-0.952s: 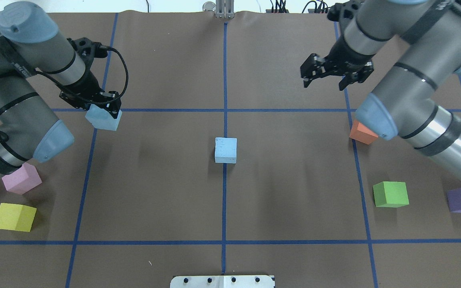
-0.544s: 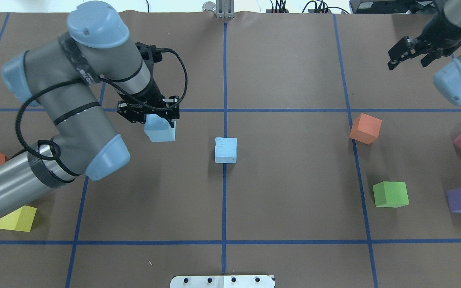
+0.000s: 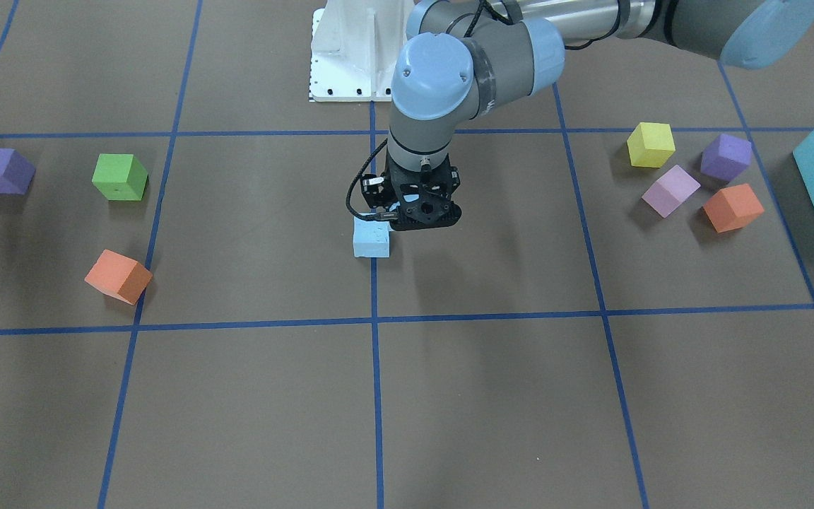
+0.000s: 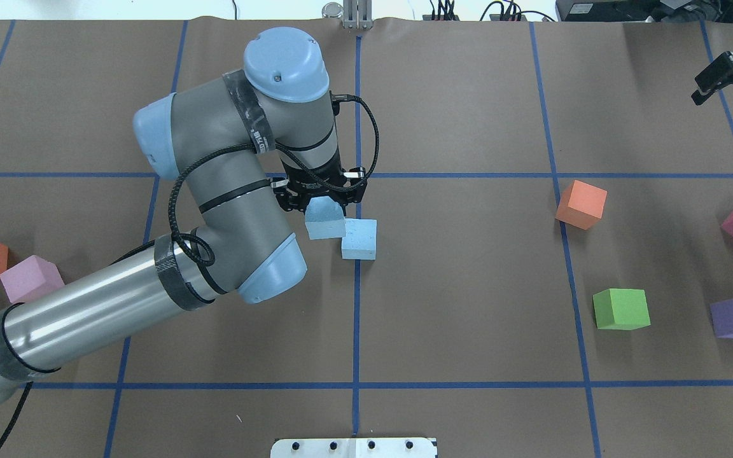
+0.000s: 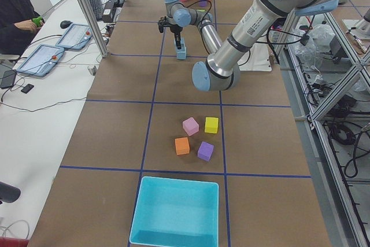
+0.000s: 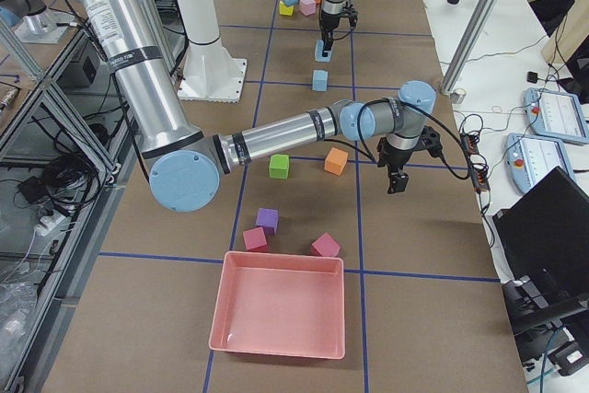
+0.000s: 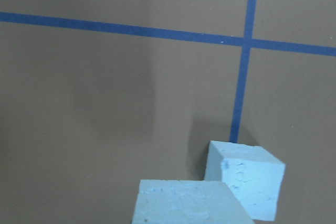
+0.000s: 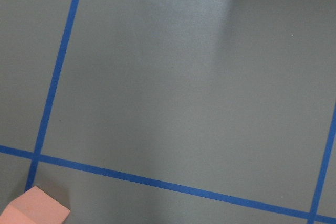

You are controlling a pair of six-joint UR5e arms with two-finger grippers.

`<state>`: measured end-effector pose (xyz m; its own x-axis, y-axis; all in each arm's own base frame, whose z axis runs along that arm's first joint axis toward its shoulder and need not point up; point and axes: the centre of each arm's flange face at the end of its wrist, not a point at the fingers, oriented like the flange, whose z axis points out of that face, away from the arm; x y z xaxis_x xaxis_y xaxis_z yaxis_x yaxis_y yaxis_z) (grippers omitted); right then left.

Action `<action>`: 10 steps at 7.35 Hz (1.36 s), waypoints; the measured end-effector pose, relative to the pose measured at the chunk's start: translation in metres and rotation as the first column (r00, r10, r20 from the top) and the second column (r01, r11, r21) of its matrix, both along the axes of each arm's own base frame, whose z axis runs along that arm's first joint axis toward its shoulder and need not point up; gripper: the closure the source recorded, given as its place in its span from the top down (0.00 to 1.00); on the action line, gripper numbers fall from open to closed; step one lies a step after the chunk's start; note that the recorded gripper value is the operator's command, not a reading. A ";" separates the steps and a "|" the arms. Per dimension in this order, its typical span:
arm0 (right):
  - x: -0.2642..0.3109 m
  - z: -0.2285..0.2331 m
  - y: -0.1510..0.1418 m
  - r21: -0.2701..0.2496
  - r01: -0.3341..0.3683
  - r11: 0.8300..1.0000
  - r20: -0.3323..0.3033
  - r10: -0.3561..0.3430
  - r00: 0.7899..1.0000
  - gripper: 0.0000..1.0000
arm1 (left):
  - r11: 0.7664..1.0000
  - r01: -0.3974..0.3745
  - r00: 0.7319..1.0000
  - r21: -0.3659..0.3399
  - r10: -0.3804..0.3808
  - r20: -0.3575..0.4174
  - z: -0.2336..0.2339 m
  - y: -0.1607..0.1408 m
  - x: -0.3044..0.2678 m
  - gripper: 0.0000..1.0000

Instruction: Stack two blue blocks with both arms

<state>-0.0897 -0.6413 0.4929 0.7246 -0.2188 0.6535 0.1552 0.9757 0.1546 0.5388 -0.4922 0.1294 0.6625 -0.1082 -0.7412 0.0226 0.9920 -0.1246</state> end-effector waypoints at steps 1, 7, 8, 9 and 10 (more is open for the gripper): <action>0.001 0.005 0.000 -0.005 0.001 1.000 -0.002 -0.001 1.000 1.00 | 1.000 0.002 1.000 -0.001 -0.002 0.006 -0.004 -0.004 0.011 0.57; 0.001 0.009 0.000 -0.013 0.001 1.000 -0.005 -0.001 1.000 1.00 | 1.000 -0.006 1.000 0.025 0.006 0.017 -0.009 0.007 0.057 0.58; 0.001 0.009 0.000 -0.012 0.001 1.000 -0.004 -0.001 1.000 1.00 | 1.000 -0.008 1.000 0.029 0.008 0.019 -0.009 0.010 0.061 0.62; 0.001 0.008 0.000 -0.010 0.001 1.000 -0.003 -0.001 1.000 1.00 | 0.999 -0.010 1.000 0.031 0.009 0.020 -0.008 0.012 0.063 0.75; 0.001 0.008 0.000 -0.009 0.001 1.000 -0.003 -0.001 1.000 1.00 | 0.999 -0.010 1.000 0.033 0.009 0.022 -0.008 0.012 0.064 0.87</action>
<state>-0.0887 -0.6413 0.5006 0.7262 -0.2136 0.6535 0.1570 0.9769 0.1449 0.6029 -0.4800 0.1218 0.6793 -0.0775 -0.7298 0.0153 0.9957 -0.0915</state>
